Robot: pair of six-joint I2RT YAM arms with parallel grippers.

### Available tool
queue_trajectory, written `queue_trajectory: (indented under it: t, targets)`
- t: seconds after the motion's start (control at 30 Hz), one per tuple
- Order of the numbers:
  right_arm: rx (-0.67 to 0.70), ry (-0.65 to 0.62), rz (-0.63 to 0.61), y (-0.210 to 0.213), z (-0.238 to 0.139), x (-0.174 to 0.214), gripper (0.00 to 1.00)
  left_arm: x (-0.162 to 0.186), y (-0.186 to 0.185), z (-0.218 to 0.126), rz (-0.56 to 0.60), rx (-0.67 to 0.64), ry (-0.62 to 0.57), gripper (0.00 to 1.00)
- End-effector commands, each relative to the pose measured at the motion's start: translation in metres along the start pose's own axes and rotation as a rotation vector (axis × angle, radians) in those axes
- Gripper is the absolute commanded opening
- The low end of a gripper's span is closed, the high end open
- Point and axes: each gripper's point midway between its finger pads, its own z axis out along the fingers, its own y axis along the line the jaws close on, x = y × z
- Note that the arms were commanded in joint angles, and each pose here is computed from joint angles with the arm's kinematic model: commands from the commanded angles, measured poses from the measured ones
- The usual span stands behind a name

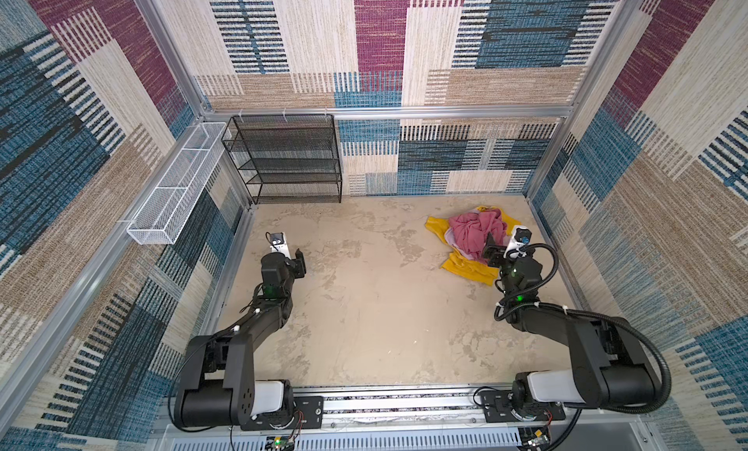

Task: Pick out a specific cloth from the pile
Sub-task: 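Move the right gripper toward the clothes pile and lower it, then grasp the yellow T-shirt under the pink shirt with the right gripper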

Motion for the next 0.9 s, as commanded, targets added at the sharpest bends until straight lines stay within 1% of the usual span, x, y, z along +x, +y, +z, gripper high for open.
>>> queue_trajectory:
  t: [0.0, 0.1, 0.2, 0.33, 0.43, 0.5, 0.63, 0.73, 0.87]
  targets:
    - [0.035, 0.063, 0.025, 0.003, -0.009, 0.0, 0.87, -0.003, 0.001, -0.013, 0.025, -0.065, 0.05, 0.67]
    - [0.013, 0.115, 0.005, 0.025, -0.013, -0.008, 0.82, -0.03, -0.01, -0.022, -0.006, -0.05, 0.058, 0.67]
    - [-0.013, 0.185, -0.016, 0.053, -0.024, 0.0, 0.77, -0.046, -0.025, -0.024, -0.046, -0.014, 0.099, 0.67]
    - [-0.076, 0.349, 0.009, 0.081, -0.038, 0.035, 0.76, -0.046, -0.05, -0.025, -0.05, 0.048, 0.172, 0.66]
    - [-0.11, 0.458, 0.026, 0.094, -0.046, 0.064, 0.71, -0.041, -0.07, -0.023, -0.054, 0.111, 0.215, 0.66]
    - [-0.126, 0.523, 0.046, 0.101, -0.048, 0.081, 0.7, -0.039, -0.083, -0.022, -0.052, 0.153, 0.229, 0.66]
    - [-0.184, 0.654, 0.05, 0.122, -0.042, 0.112, 0.71, -0.038, -0.091, -0.017, -0.068, 0.171, 0.251, 0.66]
    - [-0.163, 0.721, 0.028, 0.127, -0.033, 0.128, 0.71, -0.038, -0.093, -0.016, -0.063, 0.179, 0.261, 0.66]
    - [-0.139, 0.774, -0.019, 0.132, -0.019, 0.139, 0.74, -0.038, -0.096, -0.019, -0.066, 0.197, 0.259, 0.66]
